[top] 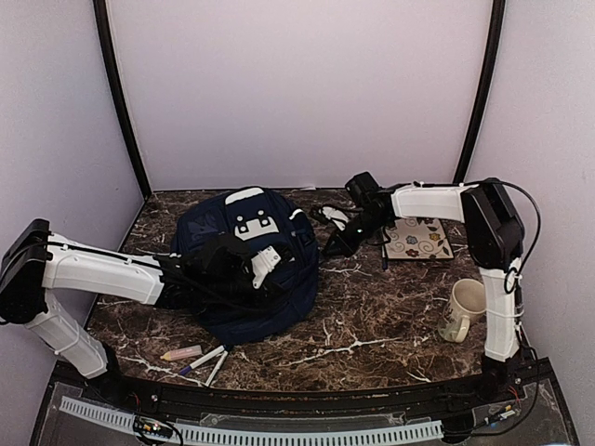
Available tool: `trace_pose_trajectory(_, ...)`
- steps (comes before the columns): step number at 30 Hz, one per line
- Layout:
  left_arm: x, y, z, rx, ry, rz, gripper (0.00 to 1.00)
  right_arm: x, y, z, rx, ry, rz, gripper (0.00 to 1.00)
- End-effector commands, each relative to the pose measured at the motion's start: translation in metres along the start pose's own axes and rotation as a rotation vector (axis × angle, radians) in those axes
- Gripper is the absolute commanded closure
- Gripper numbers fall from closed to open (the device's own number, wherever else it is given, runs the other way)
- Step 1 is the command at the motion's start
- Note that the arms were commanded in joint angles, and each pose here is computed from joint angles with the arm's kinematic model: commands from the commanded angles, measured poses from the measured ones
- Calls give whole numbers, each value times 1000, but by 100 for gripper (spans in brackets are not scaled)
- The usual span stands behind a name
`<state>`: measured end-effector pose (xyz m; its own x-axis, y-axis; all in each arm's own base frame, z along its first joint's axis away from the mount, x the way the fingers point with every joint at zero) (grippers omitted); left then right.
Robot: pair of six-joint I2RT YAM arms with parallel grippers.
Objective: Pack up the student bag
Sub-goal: Zip the student bag into the largest pocket of the bag.
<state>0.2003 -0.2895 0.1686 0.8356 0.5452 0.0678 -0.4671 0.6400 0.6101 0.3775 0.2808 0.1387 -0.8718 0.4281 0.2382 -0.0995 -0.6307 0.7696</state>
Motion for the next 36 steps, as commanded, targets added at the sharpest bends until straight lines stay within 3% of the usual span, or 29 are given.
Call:
trace_pose_trajectory(1, 3, 11, -4, 13, 20, 19, 100, -34, 5, 12, -38, -40, -141, 100)
trace_pose_trajectory(12, 3, -1, -6, 15, 8, 32, 100, -42, 9, 24, -83, -58, -151, 98)
trace_pose_trajectory(17, 13, -12, 10, -41, 5, 65, 100, -31, 52, 34, -143, -12, -254, 55)
trace_pose_trajectory(20, 21, -26, 27, -79, 1, 67, 100, -26, 75, 33, -150, -9, -316, 45)
trace_pose_trajectory(30, 25, -68, 33, -42, -6, 24, 100, -18, 100, -15, 37, -155, -378, 47)
trace_pose_trajectory(33, 24, -63, 28, -24, 12, 23, 88, -23, 102, -39, 101, -235, -394, 52)
trace_pose_trajectory(36, 24, -50, 25, -42, 56, 26, 67, -25, 102, -60, 146, -304, -374, 55)
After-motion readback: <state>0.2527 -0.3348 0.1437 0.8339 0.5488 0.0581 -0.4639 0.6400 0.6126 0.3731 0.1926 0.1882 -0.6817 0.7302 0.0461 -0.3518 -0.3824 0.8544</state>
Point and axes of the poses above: each gripper's point midway between its finger pads, its own y axis back along the fingers, its own x axis along the line the jaws close on, z = x × y, the point moved 9 cm from there along y, back along the fingers, and after that the axes turned 3 degrees about -y, right-handed, at the moved point
